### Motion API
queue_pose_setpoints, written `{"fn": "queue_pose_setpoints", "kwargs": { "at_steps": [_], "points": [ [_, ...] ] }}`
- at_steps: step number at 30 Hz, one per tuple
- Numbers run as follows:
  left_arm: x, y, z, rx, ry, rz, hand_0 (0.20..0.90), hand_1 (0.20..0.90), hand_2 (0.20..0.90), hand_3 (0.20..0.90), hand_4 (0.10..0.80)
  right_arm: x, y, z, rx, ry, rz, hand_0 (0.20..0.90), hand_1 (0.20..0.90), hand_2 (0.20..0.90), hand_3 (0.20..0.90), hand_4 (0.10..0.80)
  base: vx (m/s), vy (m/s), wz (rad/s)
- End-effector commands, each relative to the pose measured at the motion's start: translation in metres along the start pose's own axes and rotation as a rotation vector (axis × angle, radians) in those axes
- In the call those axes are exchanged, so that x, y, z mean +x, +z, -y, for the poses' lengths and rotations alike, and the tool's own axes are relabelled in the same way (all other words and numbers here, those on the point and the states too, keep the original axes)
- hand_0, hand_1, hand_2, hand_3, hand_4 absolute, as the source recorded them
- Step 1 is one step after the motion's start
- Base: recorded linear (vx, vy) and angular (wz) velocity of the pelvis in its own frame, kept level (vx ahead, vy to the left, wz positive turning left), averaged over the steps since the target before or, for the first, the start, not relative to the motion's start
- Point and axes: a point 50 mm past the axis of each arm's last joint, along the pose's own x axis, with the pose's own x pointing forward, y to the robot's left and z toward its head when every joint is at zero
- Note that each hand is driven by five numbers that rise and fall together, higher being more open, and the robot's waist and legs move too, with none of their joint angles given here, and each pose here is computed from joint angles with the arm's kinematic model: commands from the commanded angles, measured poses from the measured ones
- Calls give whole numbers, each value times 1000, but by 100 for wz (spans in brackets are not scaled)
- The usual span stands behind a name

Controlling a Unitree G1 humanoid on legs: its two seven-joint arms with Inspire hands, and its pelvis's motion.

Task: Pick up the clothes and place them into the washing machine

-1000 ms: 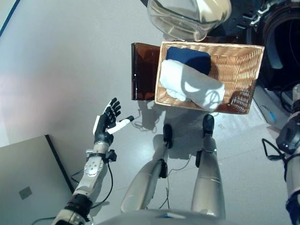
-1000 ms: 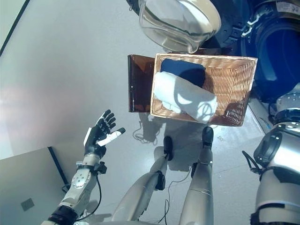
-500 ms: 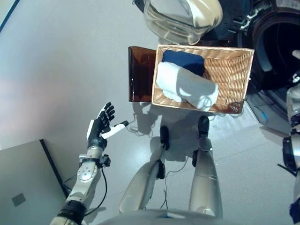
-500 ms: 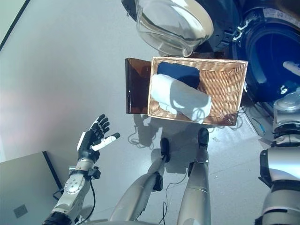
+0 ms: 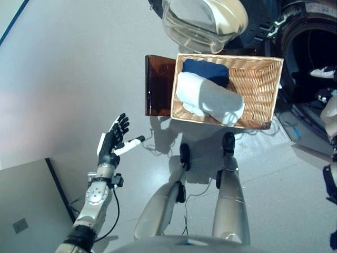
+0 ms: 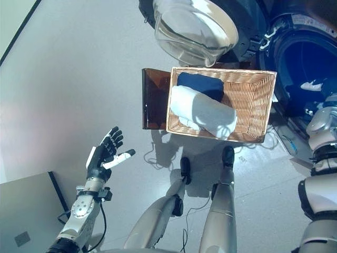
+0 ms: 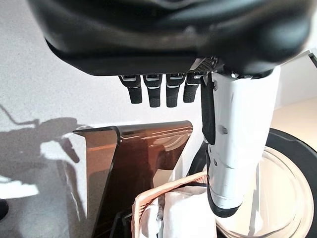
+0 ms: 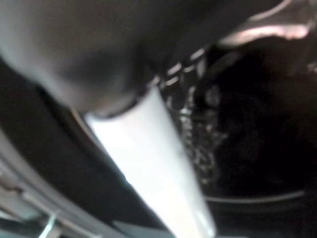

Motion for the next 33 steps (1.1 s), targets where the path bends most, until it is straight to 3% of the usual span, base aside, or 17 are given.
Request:
{"fn": "queue_pose_setpoints", "kwargs": {
  "at_steps": [1, 12, 22, 27, 29, 30, 31, 33],
  "points": [
    [1, 20, -15, 20, 74, 142, 900, 900, 900, 900, 800, 2, -11, 20, -14, -89, 39, 900, 900, 900, 900, 800, -4, 19, -5],
    [8, 22, -11, 15, 126, 168, 900, 900, 900, 900, 800, -61, -9, -59, 238, 36, -116, 900, 900, 900, 900, 800, -1, 9, -3],
    [3, 21, -12, 25, 137, 176, 900, 900, 900, 900, 800, -102, 23, -84, 426, 113, 1, 900, 900, 900, 900, 800, 0, 0, 0],
    [-2, 19, -16, 30, 144, 168, 900, 900, 900, 900, 800, -126, 27, -83, 680, 117, -26, 900, 900, 900, 900, 800, 0, 0, 0],
    [-4, 17, -18, 34, 140, 157, 900, 900, 900, 900, 800, -142, 27, -85, 919, 150, -101, 900, 900, 900, 900, 800, 0, 0, 0],
    [-4, 17, -18, 34, 140, 157, 900, 900, 900, 900, 800, -142, 27, -85, 919, 150, -101, 900, 900, 900, 900, 800, 0, 0, 0],
    [-6, 14, -18, 28, 140, 142, 900, 900, 900, 900, 800, -153, 23, -87, 1126, 152, -195, 900, 900, 900, 900, 800, 0, 0, 0],
    [-7, 13, -18, 23, 140, 134, 900, 900, 900, 900, 800, -160, 21, -91, 1211, 166, -242, 900, 900, 900, 900, 800, 7, -2, -2]
  ]
}}
